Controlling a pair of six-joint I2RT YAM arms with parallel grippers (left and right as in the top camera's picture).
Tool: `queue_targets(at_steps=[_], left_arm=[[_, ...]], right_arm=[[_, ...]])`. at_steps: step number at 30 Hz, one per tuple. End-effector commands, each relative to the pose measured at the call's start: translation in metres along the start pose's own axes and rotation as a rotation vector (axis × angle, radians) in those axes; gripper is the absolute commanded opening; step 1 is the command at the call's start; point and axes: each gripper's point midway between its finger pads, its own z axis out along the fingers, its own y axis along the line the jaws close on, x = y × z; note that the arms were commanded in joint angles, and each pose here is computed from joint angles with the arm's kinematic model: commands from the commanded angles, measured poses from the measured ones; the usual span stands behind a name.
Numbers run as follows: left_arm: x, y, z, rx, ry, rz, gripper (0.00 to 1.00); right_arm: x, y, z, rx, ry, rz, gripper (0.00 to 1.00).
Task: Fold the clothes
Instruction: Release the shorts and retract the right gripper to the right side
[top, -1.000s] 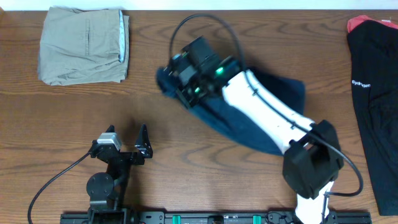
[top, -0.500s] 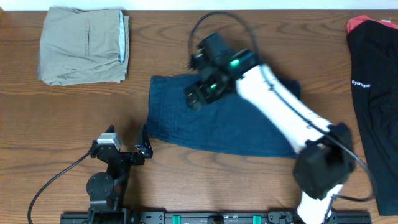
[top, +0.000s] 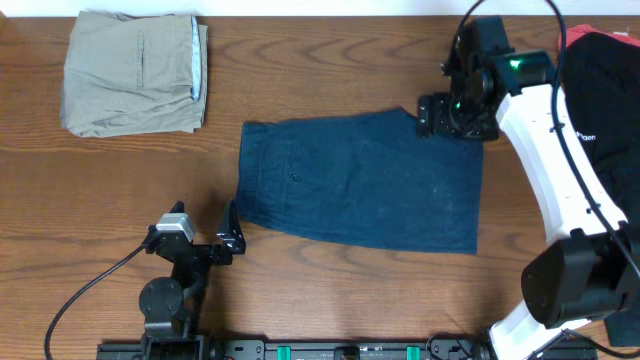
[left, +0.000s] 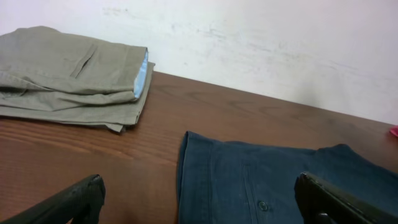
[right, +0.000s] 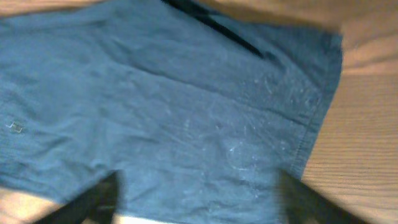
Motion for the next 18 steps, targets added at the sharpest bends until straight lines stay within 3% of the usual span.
queue_targets(at_steps=[1, 4, 8, 18], left_arm=[[0.016, 0.003, 0.001, -0.004, 0.048, -0.001, 0.98], [0.016, 0.003, 0.001, -0.004, 0.048, -0.001, 0.98], [0.016, 0.003, 0.001, -0.004, 0.048, -0.001, 0.98], [0.016, 0.003, 0.001, -0.004, 0.048, -0.001, 0.98]], right_arm=[[0.02, -0.017, 0.04, 0.051, 0.069, 0.03, 0.4], [0.026, -0.024, 0.062, 0.066, 0.061, 0.041, 0.18], [0.027, -0.041, 0.084, 0.138, 0.015, 0.107, 0.06], [0.04, -0.068, 0.12, 0.207, -0.044, 0.201, 0.01]])
